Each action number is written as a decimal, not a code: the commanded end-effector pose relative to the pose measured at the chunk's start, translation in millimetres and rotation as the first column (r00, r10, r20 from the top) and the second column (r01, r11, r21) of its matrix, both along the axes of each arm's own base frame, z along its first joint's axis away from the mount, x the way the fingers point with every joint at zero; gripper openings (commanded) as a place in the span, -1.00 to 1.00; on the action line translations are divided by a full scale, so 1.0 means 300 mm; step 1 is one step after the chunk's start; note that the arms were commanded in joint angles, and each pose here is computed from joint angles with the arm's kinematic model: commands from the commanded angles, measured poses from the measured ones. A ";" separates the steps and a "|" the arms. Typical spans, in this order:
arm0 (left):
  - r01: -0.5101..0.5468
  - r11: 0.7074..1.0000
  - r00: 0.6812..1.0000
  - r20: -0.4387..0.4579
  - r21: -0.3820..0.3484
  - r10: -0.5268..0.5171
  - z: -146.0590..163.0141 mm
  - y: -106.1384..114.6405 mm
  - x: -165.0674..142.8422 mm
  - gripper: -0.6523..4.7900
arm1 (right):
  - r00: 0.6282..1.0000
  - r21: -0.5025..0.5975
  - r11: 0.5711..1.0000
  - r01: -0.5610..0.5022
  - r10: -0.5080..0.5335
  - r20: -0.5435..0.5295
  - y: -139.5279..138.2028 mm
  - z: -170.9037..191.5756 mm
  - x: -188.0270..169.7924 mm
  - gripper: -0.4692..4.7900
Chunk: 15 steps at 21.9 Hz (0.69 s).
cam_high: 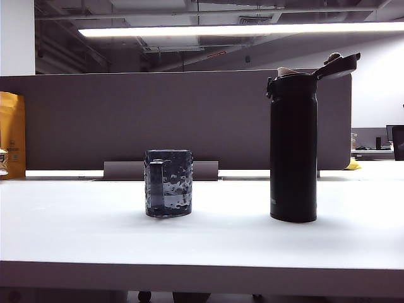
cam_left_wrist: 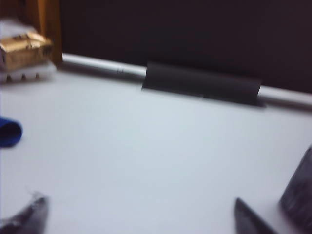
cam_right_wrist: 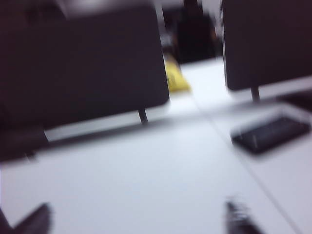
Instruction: Pick up the black thermos, pour some water into the cup, then place the black thermos back on the table.
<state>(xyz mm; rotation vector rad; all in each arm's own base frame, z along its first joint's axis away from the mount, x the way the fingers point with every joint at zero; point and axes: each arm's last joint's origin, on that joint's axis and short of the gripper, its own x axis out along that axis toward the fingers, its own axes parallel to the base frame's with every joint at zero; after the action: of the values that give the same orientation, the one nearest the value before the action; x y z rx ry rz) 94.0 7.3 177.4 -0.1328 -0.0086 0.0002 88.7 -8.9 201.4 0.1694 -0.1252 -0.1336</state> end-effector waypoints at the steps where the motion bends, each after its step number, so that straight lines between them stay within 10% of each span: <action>1: 0.063 0.997 0.996 0.073 -0.044 -0.059 0.067 -0.008 -0.015 1.00 | 0.997 -0.041 0.998 -0.039 0.041 0.059 0.007 0.082 -0.026 1.00; 7: 0.210 0.978 0.960 0.192 -0.012 -0.203 0.259 -0.036 -0.068 1.00 | 0.987 -0.148 0.978 -0.148 0.154 0.033 0.020 0.205 -0.042 1.00; 15: 0.422 0.906 0.904 0.070 0.009 -0.422 0.357 -0.087 0.030 1.00 | 0.959 -0.151 0.947 -0.282 0.285 -0.005 0.036 0.258 0.019 1.00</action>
<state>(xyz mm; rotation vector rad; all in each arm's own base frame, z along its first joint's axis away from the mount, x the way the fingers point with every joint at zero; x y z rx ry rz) 97.4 -14.7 280.3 -0.1629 -0.0513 -0.3923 93.8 0.2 271.8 0.0451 -0.0726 0.1366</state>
